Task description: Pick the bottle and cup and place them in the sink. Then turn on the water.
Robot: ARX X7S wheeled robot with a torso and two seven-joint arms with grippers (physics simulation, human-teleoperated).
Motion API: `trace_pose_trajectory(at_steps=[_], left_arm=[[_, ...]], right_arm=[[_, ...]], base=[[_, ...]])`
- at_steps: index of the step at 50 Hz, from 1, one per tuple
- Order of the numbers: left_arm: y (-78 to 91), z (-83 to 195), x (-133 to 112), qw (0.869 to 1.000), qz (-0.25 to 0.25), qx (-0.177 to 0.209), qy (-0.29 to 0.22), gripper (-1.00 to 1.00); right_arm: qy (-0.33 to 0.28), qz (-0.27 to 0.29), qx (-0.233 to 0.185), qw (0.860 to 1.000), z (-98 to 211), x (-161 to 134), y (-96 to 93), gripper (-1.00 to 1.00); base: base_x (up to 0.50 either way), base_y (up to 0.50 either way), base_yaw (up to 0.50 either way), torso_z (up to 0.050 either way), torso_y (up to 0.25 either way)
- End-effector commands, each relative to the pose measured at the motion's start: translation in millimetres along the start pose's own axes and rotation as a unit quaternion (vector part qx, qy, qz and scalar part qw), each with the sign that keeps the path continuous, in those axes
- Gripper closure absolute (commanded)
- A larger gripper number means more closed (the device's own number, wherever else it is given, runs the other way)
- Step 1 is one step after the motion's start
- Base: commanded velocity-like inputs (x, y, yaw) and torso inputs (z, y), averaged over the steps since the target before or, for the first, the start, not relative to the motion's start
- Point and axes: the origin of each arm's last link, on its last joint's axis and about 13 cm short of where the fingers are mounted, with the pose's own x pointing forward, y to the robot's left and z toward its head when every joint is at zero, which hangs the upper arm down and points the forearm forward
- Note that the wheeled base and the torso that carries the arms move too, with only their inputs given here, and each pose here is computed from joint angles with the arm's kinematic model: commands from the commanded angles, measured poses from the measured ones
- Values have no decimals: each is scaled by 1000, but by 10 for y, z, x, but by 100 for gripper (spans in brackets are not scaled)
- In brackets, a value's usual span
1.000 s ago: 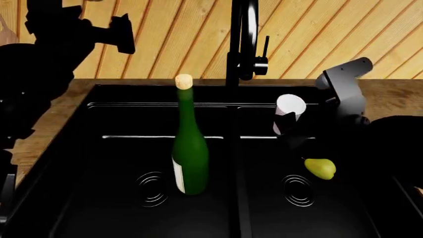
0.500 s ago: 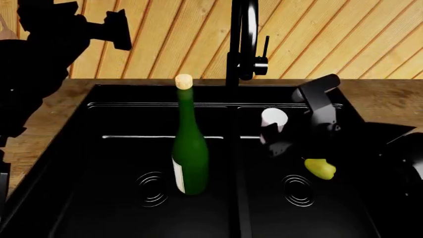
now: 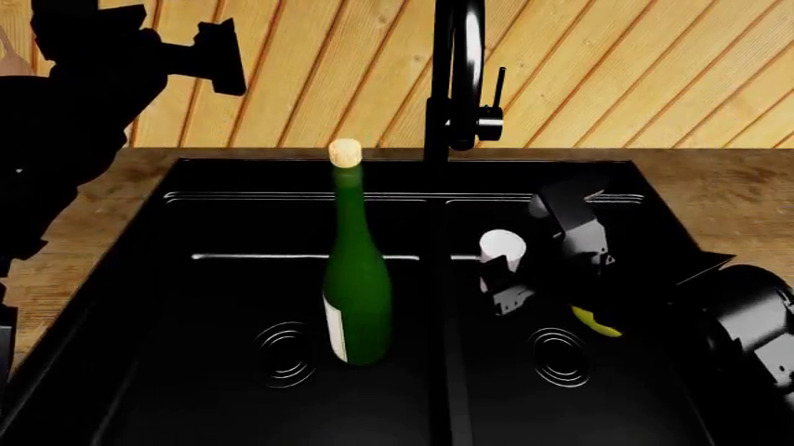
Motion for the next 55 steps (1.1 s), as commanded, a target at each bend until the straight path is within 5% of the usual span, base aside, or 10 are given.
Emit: trace_pose_trajectory(at_steps=[1,55], left_arm=[[6,-13,-2,1000,0,-2,0,-100],[23,-68,-5,1000,0,-6,4,-100]], right_arm=[[11,6,-1,1000,-85,70,11,100],[51,22,12,998,-326,219,51,100]], base=[[0,0,0,0,0],[0,0,0,0,0]])
